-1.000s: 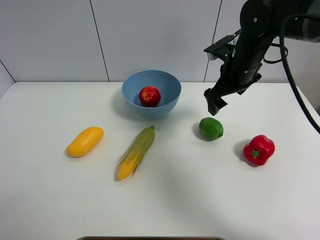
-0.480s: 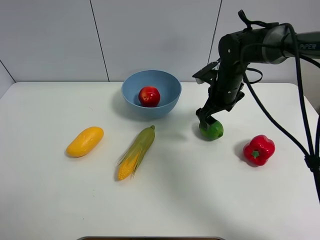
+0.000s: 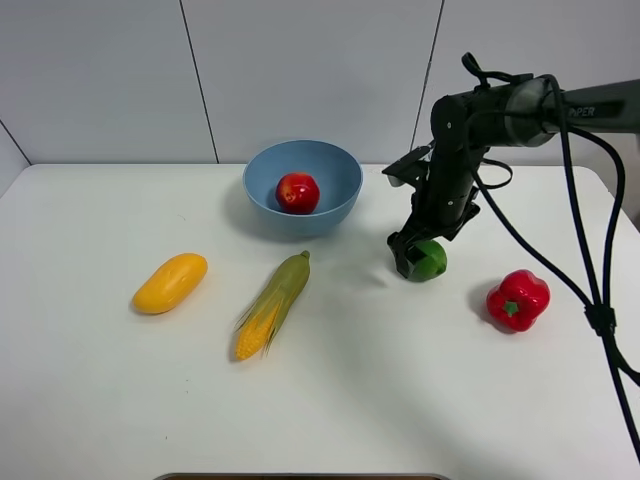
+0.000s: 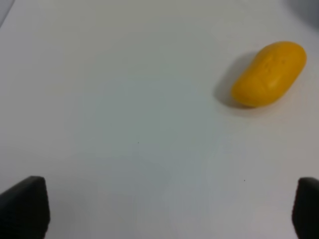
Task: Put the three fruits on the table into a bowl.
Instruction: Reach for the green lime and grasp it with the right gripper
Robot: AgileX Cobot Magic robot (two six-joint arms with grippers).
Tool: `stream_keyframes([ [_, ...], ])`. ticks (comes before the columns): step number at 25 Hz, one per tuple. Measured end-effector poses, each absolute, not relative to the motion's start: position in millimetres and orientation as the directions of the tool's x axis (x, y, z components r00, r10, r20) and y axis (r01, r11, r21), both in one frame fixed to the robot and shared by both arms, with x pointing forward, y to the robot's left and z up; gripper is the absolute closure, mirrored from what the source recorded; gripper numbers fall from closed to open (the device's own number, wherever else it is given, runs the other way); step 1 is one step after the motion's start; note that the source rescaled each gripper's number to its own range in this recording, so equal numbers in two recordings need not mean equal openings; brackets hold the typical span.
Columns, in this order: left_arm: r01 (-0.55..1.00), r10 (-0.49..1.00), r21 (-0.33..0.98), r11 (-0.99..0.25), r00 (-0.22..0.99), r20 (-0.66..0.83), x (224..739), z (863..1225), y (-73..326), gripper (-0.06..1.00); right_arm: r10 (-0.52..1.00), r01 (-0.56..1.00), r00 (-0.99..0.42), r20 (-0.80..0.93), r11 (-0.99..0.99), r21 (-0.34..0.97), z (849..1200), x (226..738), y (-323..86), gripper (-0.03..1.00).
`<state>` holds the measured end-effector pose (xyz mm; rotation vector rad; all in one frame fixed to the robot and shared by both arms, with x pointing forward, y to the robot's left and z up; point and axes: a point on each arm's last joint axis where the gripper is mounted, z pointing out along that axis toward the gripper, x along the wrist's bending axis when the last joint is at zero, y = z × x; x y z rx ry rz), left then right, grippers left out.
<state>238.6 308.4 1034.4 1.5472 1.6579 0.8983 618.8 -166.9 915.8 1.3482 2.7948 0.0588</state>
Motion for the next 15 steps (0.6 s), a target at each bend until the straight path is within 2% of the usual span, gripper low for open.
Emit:
stream_keyframes([
  [15, 0.522, 0.998, 0.851, 0.051, -0.054, -0.027, 238.6, 1034.4, 308.4, -0.06, 0.781, 0.78, -0.625, -0.01, 0.625, 0.043, 882.5, 625.0, -164.2, -0.03],
])
